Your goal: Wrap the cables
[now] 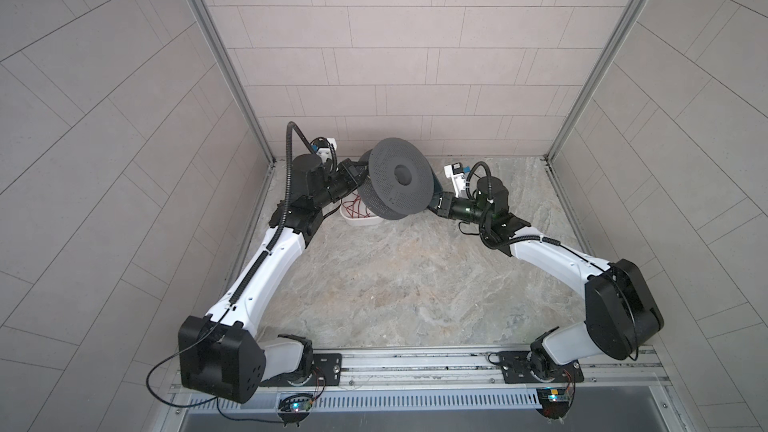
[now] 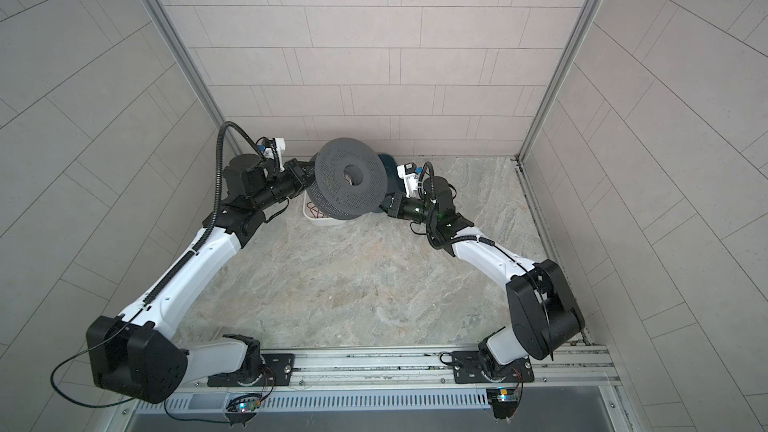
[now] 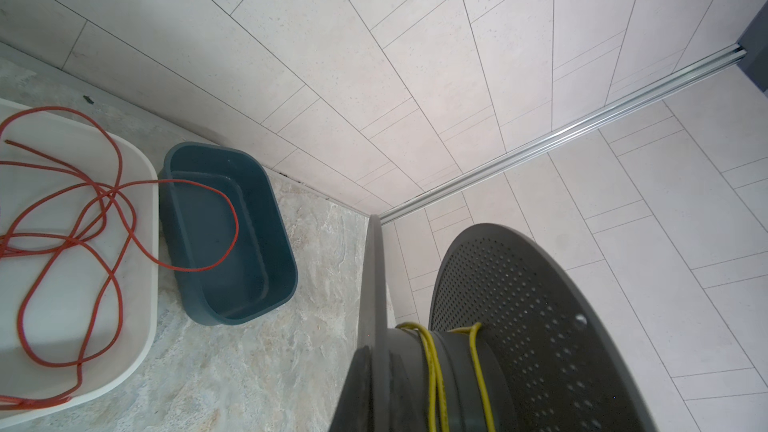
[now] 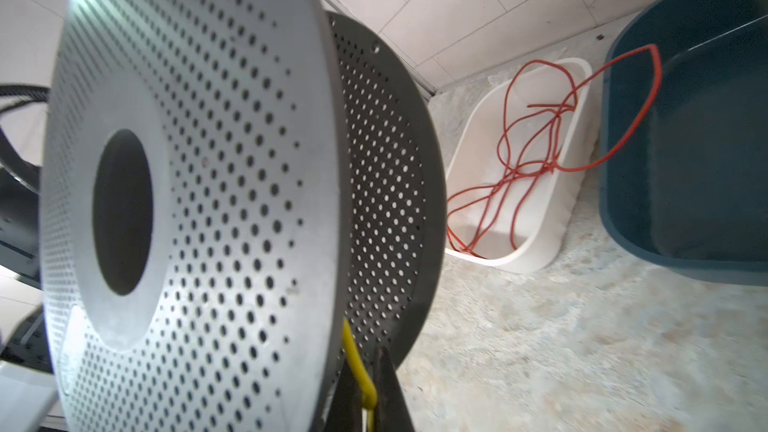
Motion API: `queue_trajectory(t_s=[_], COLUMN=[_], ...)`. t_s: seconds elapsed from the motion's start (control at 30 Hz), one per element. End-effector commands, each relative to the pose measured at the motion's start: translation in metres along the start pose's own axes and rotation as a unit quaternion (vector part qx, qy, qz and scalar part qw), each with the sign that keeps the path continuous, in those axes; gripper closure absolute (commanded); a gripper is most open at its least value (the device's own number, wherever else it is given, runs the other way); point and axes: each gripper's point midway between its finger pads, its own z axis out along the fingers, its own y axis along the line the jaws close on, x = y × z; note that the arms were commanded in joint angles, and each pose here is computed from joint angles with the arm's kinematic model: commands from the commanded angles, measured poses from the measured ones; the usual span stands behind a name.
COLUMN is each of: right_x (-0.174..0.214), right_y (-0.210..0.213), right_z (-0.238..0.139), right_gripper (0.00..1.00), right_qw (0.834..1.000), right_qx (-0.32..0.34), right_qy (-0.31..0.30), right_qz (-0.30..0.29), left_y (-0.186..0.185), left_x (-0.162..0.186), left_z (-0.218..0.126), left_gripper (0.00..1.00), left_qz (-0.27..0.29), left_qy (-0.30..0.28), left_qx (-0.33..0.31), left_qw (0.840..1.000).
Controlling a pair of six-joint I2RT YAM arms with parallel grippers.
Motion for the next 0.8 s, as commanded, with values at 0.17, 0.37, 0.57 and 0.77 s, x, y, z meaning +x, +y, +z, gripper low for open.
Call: queue_trajectory(t_s=[0.17, 0.37, 0.57, 0.77], right_x=[-0.018, -0.023, -0.018, -0.019], right_y=[0.045, 0.063, 0.081, 0.083], right_z=[0.009, 0.017, 0.032, 0.038], right_gripper=[1.00, 1.00, 1.00, 1.00], right_qw=[0.991, 0.985, 0.983, 0.979], right_qx=[-0.110, -0.147, -0.164, -0.177], right_qy=[-0.038, -0.049, -0.041, -0.048], right_qz=[0.065, 0.078, 0.076, 0.086], left_y=[-0.049, -0.049, -0.049, -0.046], left_x=[-0.055, -0.056, -0.057, -0.056], left_z=[-0.021, -0.019, -0.018, -0.018], left_gripper=[1.00, 1.00, 1.00, 1.00], left_qz=[-0.004, -0.023, -0.027, -0.031], left_qy=[-0.131, -0.138, -0.140, -0.140], left_qx=[0.100, 0.115, 0.119, 0.116], left_qw=[0.986, 0.983, 0.983, 0.983])
